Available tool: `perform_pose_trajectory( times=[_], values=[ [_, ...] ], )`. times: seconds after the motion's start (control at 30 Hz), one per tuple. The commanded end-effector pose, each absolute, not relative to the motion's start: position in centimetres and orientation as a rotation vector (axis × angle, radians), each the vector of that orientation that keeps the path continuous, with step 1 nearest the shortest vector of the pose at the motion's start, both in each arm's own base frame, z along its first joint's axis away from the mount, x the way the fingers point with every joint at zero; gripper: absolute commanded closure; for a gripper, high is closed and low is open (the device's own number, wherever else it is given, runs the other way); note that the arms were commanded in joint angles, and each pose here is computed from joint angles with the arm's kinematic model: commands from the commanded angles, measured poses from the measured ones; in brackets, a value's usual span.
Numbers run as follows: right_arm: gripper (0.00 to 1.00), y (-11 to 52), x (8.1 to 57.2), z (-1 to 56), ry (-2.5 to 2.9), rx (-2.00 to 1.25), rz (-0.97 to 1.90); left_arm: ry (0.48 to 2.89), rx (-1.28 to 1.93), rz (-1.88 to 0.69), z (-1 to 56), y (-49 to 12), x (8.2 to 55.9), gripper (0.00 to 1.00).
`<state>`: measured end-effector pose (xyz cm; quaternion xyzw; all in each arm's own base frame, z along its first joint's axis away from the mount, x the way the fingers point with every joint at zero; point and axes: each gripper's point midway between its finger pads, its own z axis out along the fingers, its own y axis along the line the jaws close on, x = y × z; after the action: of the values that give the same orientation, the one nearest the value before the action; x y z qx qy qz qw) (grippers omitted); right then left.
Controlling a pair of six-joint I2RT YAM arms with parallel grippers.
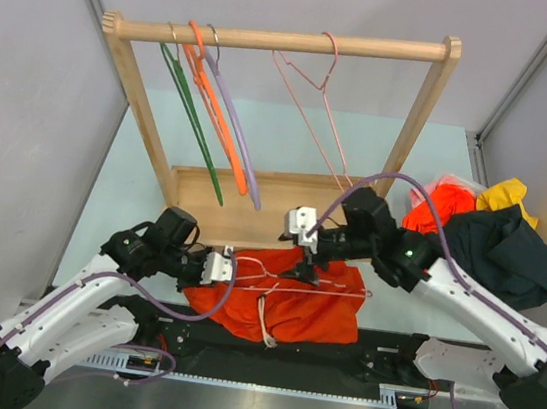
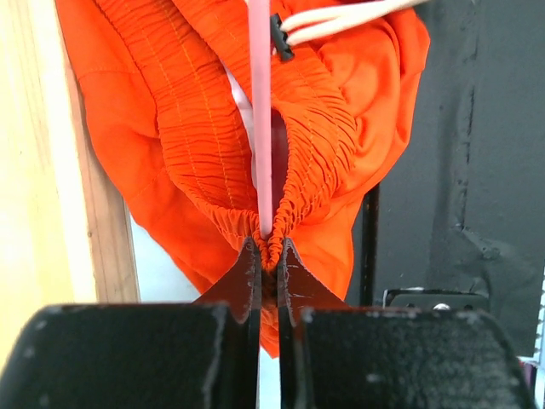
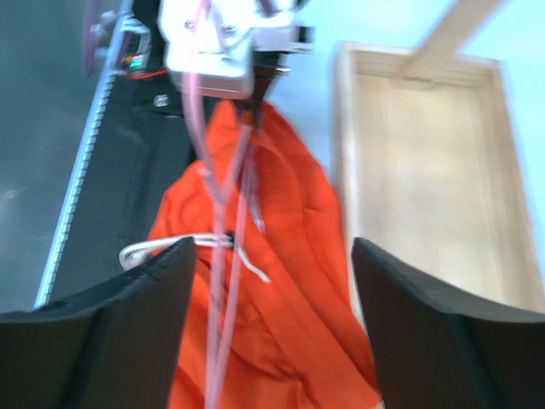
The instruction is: Place the shorts on the hanger
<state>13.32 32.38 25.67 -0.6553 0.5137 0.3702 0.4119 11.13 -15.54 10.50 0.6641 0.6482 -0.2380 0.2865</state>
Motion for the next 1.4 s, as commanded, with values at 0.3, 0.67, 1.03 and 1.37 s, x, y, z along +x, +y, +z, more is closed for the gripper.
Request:
perform_pose_trajectory(
  times=[0.3, 0.67, 1.03, 1.37],
  values=[
    [0.22, 22.2, 15.6, 25.5, 1.672, -1.428, 0.727, 1.622, 1.915, -0.482, 10.2, -14.2, 11.8, 1.0],
    [0.3, 19.5, 19.4, 17.6, 1.91, -1.504, 0.649, 1.596, 1.958, -0.455, 10.3, -14.4, 11.7, 1.0],
    [0.23, 23.7, 23.5, 13.4, 1.898, -1.461, 0.723, 1.613, 1.952, -0.385, 9.5, -13.6, 11.9, 1.0],
    [0.92, 23.8, 22.0, 11.9, 1.905, -1.532, 0.855, 1.67, 1.884, -0.381, 10.0, -13.2, 11.8, 1.0]
  ],
)
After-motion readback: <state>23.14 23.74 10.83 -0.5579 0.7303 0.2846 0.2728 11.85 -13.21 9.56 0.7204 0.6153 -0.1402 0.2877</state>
